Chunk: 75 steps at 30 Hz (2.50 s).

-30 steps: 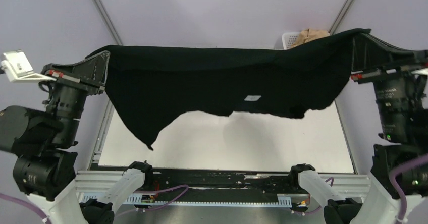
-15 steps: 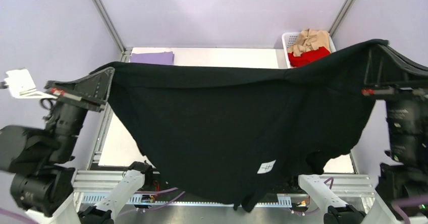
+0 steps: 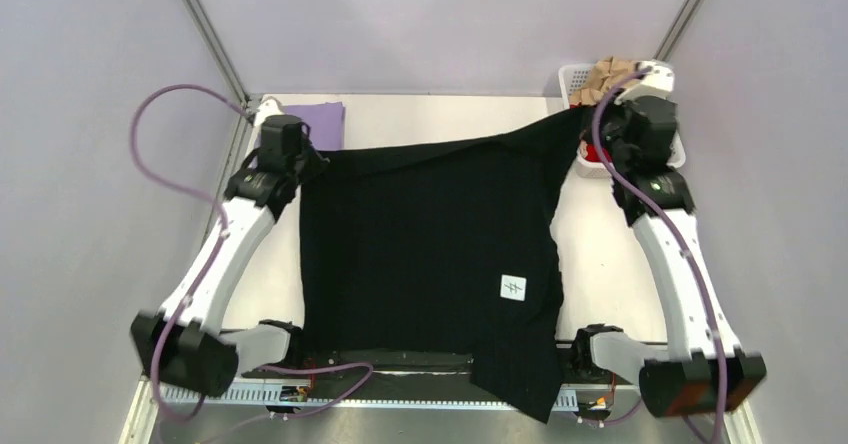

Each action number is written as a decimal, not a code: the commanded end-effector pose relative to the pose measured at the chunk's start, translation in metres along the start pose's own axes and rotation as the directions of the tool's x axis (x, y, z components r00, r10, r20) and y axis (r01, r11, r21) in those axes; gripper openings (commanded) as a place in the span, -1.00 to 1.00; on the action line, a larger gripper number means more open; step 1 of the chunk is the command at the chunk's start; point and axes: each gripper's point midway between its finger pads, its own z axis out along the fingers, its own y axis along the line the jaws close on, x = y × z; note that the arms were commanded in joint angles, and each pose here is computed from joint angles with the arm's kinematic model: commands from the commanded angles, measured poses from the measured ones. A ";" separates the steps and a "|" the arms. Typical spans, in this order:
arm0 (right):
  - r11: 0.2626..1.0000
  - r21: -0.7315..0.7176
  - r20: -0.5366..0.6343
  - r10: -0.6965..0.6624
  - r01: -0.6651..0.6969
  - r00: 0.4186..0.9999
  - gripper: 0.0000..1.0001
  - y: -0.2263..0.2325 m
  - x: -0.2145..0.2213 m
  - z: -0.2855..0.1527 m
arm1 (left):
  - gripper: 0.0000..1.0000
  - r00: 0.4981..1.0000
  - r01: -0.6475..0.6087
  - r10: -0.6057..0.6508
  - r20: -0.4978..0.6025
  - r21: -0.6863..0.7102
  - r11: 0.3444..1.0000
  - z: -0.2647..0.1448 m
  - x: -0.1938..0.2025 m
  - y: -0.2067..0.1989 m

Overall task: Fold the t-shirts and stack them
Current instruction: Flatten out the tshirt

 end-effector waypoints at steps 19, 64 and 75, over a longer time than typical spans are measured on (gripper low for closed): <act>0.966 0.248 -0.302 0.144 -0.068 0.943 -1.00 -0.053 0.174 0.184 | -1.00 0.989 -0.062 0.026 -0.146 -0.246 0.967 0.230 0.061 0.033; 0.797 0.594 -0.574 0.519 -0.115 0.633 0.49 -0.091 0.330 -0.094 | 1.00 0.865 -0.029 0.000 -0.502 -0.050 0.998 0.087 0.223 0.072; 0.769 0.639 -0.651 0.533 0.011 0.541 -0.45 -0.103 0.363 -0.106 | 1.00 0.896 -0.028 -0.071 -0.438 -0.216 0.976 0.105 0.218 0.112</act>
